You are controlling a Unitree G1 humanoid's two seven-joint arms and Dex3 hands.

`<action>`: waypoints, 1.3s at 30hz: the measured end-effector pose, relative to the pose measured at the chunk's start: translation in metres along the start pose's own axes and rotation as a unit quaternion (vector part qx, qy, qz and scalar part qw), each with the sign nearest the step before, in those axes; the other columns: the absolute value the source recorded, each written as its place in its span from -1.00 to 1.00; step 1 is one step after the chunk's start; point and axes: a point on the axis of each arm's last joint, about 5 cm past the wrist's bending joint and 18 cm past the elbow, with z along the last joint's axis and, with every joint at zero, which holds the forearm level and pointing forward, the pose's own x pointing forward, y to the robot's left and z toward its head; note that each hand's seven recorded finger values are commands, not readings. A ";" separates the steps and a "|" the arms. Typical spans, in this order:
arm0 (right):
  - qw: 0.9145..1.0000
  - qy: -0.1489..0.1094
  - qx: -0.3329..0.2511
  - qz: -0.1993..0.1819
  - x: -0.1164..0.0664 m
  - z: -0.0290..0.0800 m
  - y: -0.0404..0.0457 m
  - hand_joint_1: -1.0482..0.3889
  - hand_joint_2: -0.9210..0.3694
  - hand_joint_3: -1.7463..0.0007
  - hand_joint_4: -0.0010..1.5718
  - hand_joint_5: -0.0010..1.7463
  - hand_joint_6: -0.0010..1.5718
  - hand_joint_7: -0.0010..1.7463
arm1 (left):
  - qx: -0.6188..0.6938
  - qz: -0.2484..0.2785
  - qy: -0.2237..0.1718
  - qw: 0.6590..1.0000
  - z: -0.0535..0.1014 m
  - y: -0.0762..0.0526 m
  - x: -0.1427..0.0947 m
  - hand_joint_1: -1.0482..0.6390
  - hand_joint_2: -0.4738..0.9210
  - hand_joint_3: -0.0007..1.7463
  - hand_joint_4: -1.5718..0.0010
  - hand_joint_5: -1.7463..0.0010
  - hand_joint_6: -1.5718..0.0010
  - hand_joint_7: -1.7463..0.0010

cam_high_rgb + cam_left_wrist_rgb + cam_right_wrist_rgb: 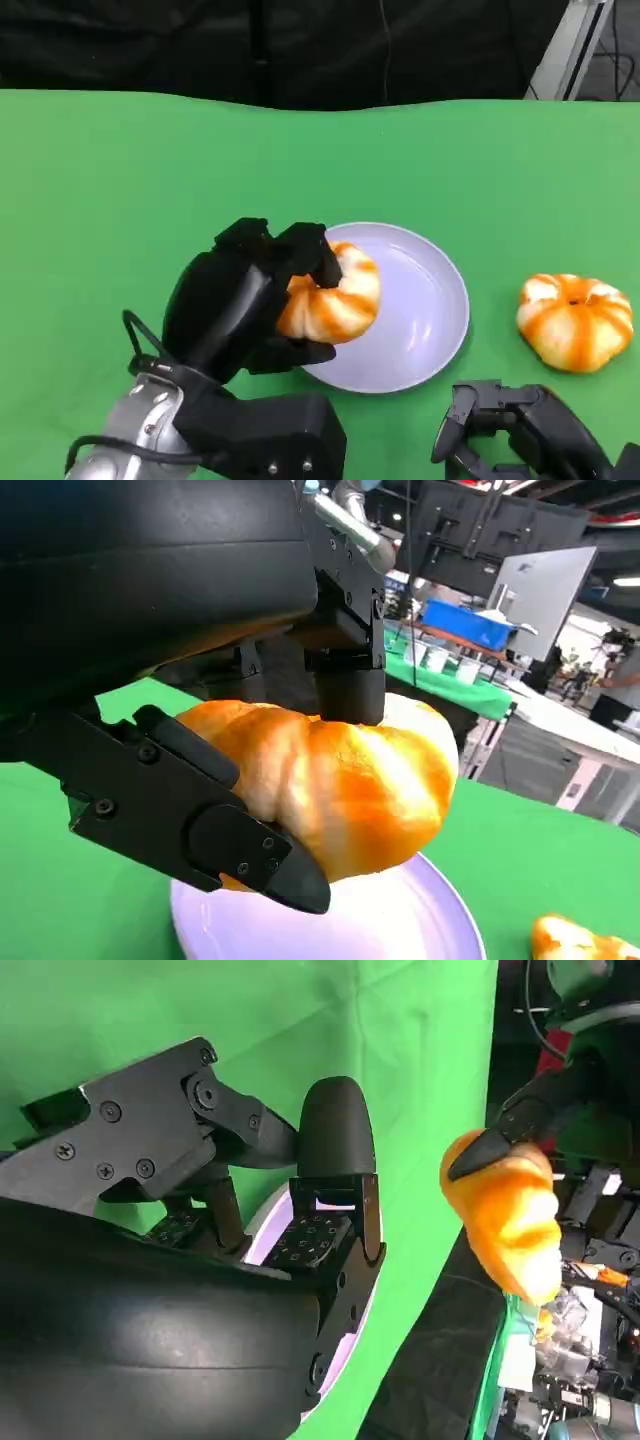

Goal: Grasp the bread from the table and place it into the plate.

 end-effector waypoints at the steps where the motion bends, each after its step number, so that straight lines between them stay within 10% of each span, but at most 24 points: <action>1: 1.000 0.000 0.000 0.000 0.000 0.000 0.0001 0.29 -0.51 -0.13 0.10 0.61 0.13 0.30 | 0.000 0.000 0.000 1.000 0.000 0.000 0.000 0.19 0.79 -1.00 0.21 -1.00 0.35 -1.00; 39: 1.000 0.002 -0.009 -0.003 -0.002 0.001 0.0069 0.27 -0.54 -0.08 0.09 0.63 0.15 0.24 | -0.026 -0.124 -0.045 0.991 -0.015 -0.032 0.050 0.09 0.89 -0.99 0.35 -0.86 0.23 -0.50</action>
